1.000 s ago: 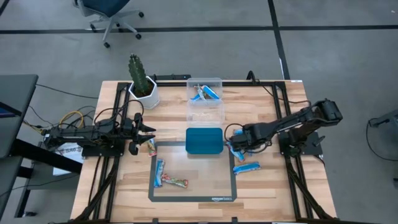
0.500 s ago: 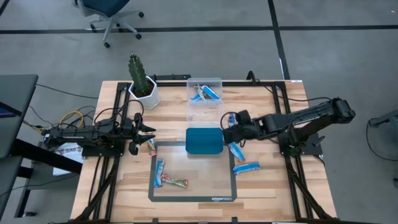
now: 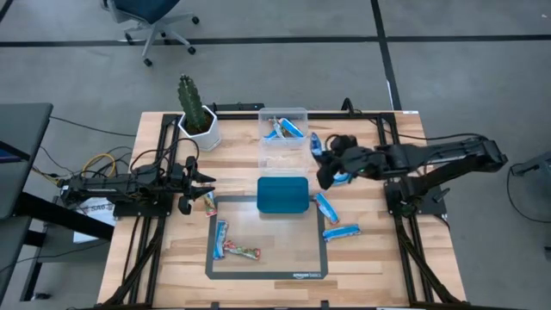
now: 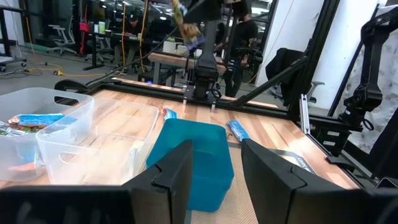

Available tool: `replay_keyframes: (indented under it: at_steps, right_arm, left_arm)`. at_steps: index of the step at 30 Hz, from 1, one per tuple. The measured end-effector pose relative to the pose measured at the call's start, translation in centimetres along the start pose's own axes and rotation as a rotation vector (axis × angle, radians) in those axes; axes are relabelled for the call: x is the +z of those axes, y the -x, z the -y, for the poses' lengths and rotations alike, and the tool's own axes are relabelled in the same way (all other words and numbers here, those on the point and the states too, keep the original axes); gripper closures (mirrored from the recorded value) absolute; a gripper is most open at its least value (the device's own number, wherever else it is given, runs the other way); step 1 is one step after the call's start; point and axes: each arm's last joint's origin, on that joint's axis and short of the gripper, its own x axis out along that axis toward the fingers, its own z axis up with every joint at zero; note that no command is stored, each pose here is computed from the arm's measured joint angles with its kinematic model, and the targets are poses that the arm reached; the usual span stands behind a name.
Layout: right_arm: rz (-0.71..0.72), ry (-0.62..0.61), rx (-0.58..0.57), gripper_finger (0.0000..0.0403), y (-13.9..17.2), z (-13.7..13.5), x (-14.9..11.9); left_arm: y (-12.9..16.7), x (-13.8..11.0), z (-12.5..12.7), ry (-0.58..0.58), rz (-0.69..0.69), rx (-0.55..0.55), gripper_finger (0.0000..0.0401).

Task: Pick and place Granola Bars by type
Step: Put the blue granola bar into the bottom transparent bin

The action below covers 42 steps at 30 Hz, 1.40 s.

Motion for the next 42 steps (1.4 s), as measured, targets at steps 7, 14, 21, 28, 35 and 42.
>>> replay_keyframes:
  at_steps: [7, 14, 21, 28, 35, 42]
  right_arm:
    - [0.029, 0.072, -0.006, 0.0361, 0.8, 0.7, 0.5]
    - [0.008, 0.129, 0.024, 0.0361, -1.1, 0.9, 1.0]
    - [-0.123, 0.137, 0.036, 0.0361, -5.9, 1.8, 0.4]
    - [-0.262, 0.219, -0.011, 0.0361, -11.2, 3.3, 1.6]
    - [-0.433, 0.265, 0.033, 0.036, -16.0, 4.0, 2.9]
    - [-0.541, 0.304, 0.022, 0.0341, -18.6, 4.0, 3.5]
  left_arm:
    - [0.0, 0.0, 0.0, 0.0, 0.0, 0.0, 0.0272]
    - [0.0, 0.0, 0.0, 0.0, 0.0, -0.001, 0.0272]
    - [0.0, 0.0, 0.0, 0.0, 0.0, 0.0, 0.0272]
    - [0.0, 0.0, 0.0, 0.0, 0.0, 0.0, 0.0272]
    - [0.0, 0.0, 0.0, 0.0, 0.0, 0.0, 0.0272]
    - [0.0, 0.0, 0.0, 0.0, 0.0, 0.0, 0.0272]
